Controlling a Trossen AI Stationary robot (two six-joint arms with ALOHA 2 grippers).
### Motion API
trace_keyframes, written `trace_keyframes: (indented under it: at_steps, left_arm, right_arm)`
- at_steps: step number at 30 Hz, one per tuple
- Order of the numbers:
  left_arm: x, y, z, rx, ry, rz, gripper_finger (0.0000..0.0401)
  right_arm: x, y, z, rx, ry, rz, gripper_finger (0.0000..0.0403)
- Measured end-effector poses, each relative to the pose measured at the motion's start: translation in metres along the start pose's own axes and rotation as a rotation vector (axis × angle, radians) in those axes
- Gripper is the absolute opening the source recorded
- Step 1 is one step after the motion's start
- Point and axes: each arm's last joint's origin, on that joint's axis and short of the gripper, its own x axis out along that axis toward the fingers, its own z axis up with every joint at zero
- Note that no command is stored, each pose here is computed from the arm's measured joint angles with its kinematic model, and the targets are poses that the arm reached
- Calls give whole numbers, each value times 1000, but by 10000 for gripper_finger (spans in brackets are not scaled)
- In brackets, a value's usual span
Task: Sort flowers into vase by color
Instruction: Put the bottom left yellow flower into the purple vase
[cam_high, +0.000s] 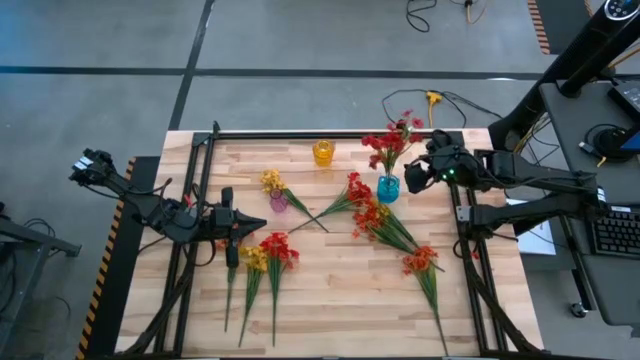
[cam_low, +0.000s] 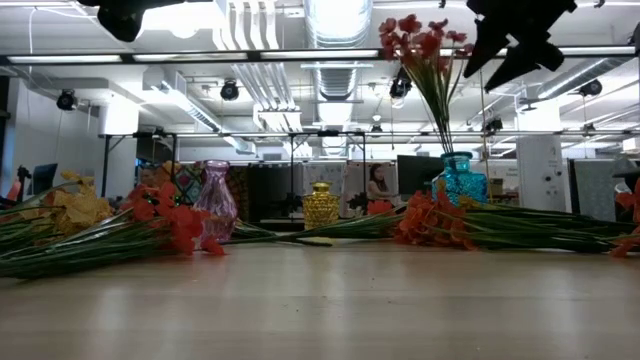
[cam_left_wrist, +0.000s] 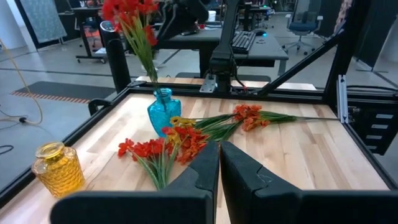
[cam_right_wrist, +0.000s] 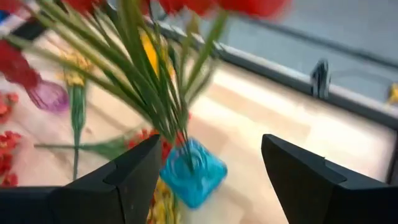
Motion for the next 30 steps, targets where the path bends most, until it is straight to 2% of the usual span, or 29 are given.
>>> trace_keyframes:
  at_steps: [6, 13, 18, 21, 26, 30]
  left_arm:
    - [0, 0, 0, -65, 0, -2, 0]
    - [6, -6, -5, -288, 24, -3, 0]
    - [25, -23, -16, -410, 44, 1, 0]
    - [38, -36, -23, -442, 83, 1, 0]
    - [52, -63, -9, -469, 132, -13, 0]
    - [60, -81, 1, -477, 256, 29, 0]
  right_arm:
    - [2, -1, -13, 30, 179, 18, 254]
    - [5, 13, -29, -46, 356, 71, 240]
    - [6, 25, -38, -126, 417, 116, 235]
    - [7, 34, -45, -192, 444, 130, 235]
    - [3, 46, -61, -302, 515, 156, 233]
    - [-4, 52, -71, -360, 551, 191, 233]
